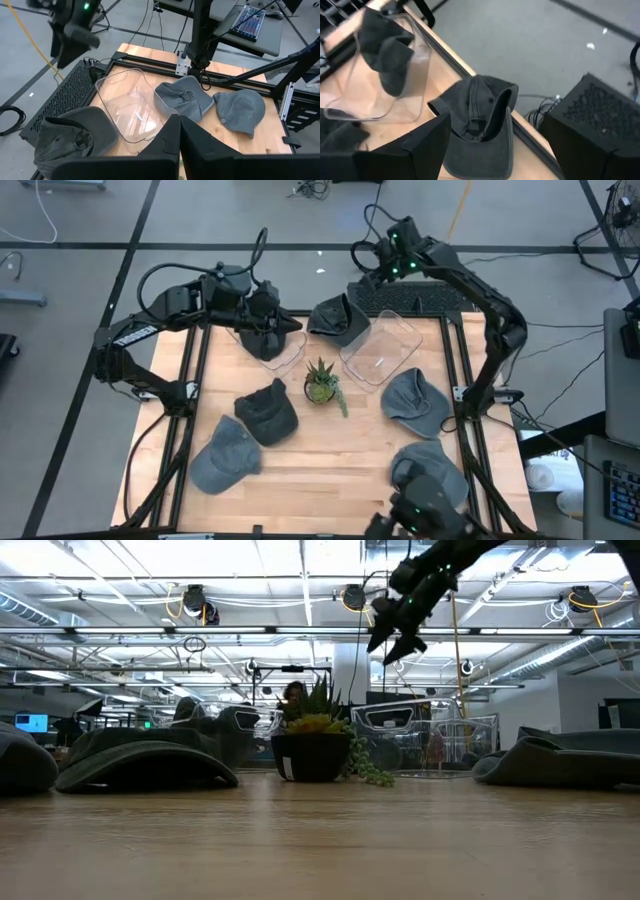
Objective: Pick & Place hat
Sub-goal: Put the top black cap into the left transparent bin
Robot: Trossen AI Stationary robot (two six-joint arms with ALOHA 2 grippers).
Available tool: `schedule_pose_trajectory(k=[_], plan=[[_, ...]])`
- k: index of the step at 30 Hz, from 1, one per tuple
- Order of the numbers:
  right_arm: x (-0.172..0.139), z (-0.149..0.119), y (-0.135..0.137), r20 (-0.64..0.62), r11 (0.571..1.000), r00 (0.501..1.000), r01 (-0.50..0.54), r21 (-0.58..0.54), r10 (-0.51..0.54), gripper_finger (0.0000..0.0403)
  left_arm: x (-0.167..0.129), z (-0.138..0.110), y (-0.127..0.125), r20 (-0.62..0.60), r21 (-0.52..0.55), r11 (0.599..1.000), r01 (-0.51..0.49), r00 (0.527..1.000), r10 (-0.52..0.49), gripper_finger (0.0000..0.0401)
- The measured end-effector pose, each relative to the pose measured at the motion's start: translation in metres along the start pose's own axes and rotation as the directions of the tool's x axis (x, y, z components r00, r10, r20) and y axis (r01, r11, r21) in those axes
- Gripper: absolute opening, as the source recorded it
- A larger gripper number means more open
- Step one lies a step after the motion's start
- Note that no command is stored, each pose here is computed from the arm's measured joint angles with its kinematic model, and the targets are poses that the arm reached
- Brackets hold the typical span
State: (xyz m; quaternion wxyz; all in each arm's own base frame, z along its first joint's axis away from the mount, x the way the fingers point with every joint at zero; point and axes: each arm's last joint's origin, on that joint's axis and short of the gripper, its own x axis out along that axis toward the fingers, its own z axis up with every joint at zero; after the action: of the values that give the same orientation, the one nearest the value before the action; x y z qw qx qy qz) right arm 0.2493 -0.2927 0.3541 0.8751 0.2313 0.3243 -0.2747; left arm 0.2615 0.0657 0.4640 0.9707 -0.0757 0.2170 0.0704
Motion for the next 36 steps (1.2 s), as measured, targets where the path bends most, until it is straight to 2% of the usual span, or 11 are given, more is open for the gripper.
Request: schedule_pose_trajectory(k=[16, 26, 36], plan=[[0.084, -0.020, -0.024, -0.175, 0.998, 0.983, 0.058, 0.030, -0.052, 0.0309, 0.000, 0.000, 0.000, 0.000, -0.019, 1.000, 0.000, 1.000, 0.000, 0.0001], [0.122, -0.039, -0.034, -0.281, 0.998, 0.959, 0.057, 0.038, -0.044, 0.0309, 0.000, 0.000, 0.000, 0.001, -0.026, 1.000, 0.000, 1.000, 0.000, 0.0002], [0.156, -0.059, -0.030, -0.388, 0.999, 0.921, -0.017, 0.031, 0.027, 0.0309, 0.000, 0.000, 0.000, 0.000, -0.034, 0.999, 0.000, 1.000, 0.000, 0.0002]])
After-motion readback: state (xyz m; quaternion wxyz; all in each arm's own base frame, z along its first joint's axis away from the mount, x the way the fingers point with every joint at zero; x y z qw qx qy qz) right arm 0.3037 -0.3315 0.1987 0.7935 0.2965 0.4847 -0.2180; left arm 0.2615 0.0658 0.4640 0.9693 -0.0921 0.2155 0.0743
